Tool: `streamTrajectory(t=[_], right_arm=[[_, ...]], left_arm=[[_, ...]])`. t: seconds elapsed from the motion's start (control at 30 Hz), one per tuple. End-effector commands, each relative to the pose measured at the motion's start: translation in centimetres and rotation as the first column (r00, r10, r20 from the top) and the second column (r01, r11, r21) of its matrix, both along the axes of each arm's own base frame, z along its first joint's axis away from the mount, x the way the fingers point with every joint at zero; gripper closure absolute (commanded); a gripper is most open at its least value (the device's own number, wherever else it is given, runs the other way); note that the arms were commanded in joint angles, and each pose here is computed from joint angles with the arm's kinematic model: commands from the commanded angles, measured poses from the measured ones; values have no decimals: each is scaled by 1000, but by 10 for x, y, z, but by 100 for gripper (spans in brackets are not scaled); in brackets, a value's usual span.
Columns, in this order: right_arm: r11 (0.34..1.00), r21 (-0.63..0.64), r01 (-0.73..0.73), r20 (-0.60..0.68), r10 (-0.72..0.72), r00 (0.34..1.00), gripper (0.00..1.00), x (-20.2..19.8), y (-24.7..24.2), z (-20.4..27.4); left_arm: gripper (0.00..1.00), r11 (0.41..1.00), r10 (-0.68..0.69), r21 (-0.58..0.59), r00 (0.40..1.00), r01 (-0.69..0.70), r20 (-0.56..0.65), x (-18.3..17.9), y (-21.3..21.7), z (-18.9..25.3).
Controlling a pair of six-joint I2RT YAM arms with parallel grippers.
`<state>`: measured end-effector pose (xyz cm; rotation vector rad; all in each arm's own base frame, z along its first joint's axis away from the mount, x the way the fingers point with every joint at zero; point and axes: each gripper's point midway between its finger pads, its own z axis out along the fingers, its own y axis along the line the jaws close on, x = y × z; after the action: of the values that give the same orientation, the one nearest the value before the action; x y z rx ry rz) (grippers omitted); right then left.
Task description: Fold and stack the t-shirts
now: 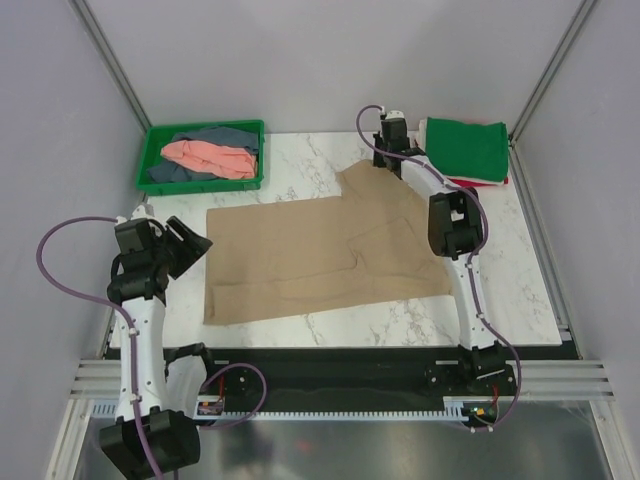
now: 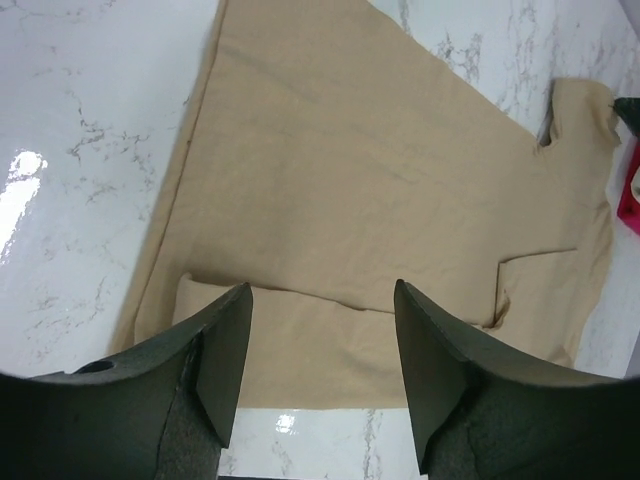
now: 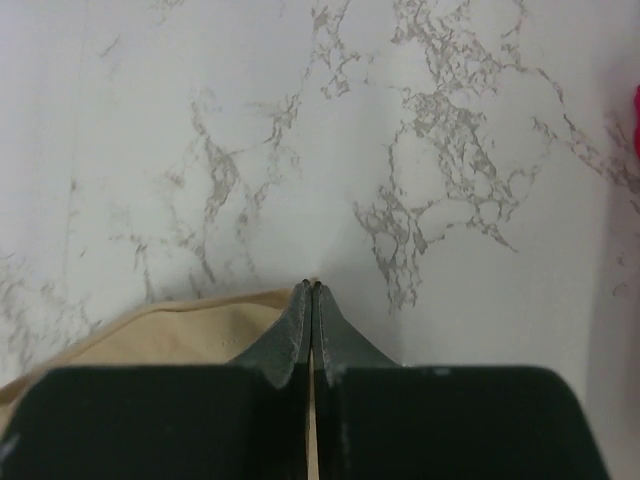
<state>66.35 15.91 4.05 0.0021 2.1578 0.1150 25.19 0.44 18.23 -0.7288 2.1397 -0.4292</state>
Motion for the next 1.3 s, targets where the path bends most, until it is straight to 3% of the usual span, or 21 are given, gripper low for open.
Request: streamTrajectory(t=[0.0, 0.03, 0.07, 0.1, 0.13, 0.17, 0.2, 0.23, 0.27, 0.33, 0.37, 0.43, 0.47, 0.53, 0.7, 1.0, 1.27], right_arm=[[992, 40, -117, 173, 108, 979, 100, -11, 15, 130], [990, 42, -135, 148, 127, 981, 100, -23, 15, 126], [987, 45, -154, 221, 140, 965, 100, -34, 15, 172], [982, 54, -182, 239, 164, 957, 100, -44, 17, 183], [976, 64, -210, 191, 194, 962, 100, -63, 18, 159], [968, 74, -238, 289, 208, 935, 100, -77, 18, 205], [964, 75, -257, 299, 224, 928, 100, -89, 18, 209], [957, 85, -278, 250, 249, 936, 100, -108, 17, 185], [950, 90, -300, 284, 264, 922, 100, -125, 17, 206], [941, 105, -323, 241, 291, 926, 100, -153, 16, 182], [935, 112, -337, 285, 295, 912, 100, -165, 15, 200], [931, 162, -326, 235, 285, 929, 100, -192, 12, 167], [922, 177, -345, 278, 289, 916, 100, -201, 14, 178], [915, 219, -339, 241, 286, 927, 100, -219, 13, 154], [912, 220, -346, 265, 285, 921, 100, -235, 10, 146], [901, 230, -368, 269, 305, 914, 100, -233, 14, 144], [894, 243, -376, 274, 308, 911, 100, -233, 17, 142]], left_arm=[[35, 997, 75, 4, 997, -76, 5, 18, 14, 1], [37, 996, 91, 9, 996, -91, 18, 25, 17, 3], [40, 995, 103, 9, 994, -103, 20, 30, 19, 3], [40, 992, 126, 6, 992, -126, 21, 34, 22, 4], [40, 988, 154, 13, 988, -154, -6, 41, 28, -3], [41, 986, 168, 17, 986, -168, -5, 47, 32, -3], [41, 983, 185, 18, 983, -185, -4, 55, 37, 2], [42, 976, 216, 39, 975, -215, -42, 61, 46, -7], [43, 972, 232, 45, 972, -230, -43, 68, 50, -8], [43, 967, 251, 58, 968, -250, -22, 84, 59, -4], [43, 966, 257, 52, 965, -254, -52, 94, 61, -17], [43, 958, 283, 53, 958, -281, -44, 112, 69, -18], [44, 958, 284, 50, 955, -281, -80, 121, 70, -32], [44, 959, 282, 50, 956, -279, -84, 138, 73, -36], [46, 954, 299, 83, 939, -288, -169, 164, 83, -79], [42, 973, 225, 97, 955, -210, -194, 213, 69, -108], [40, 970, 238, 119, 938, -214, -253, 211, 72, -140]])
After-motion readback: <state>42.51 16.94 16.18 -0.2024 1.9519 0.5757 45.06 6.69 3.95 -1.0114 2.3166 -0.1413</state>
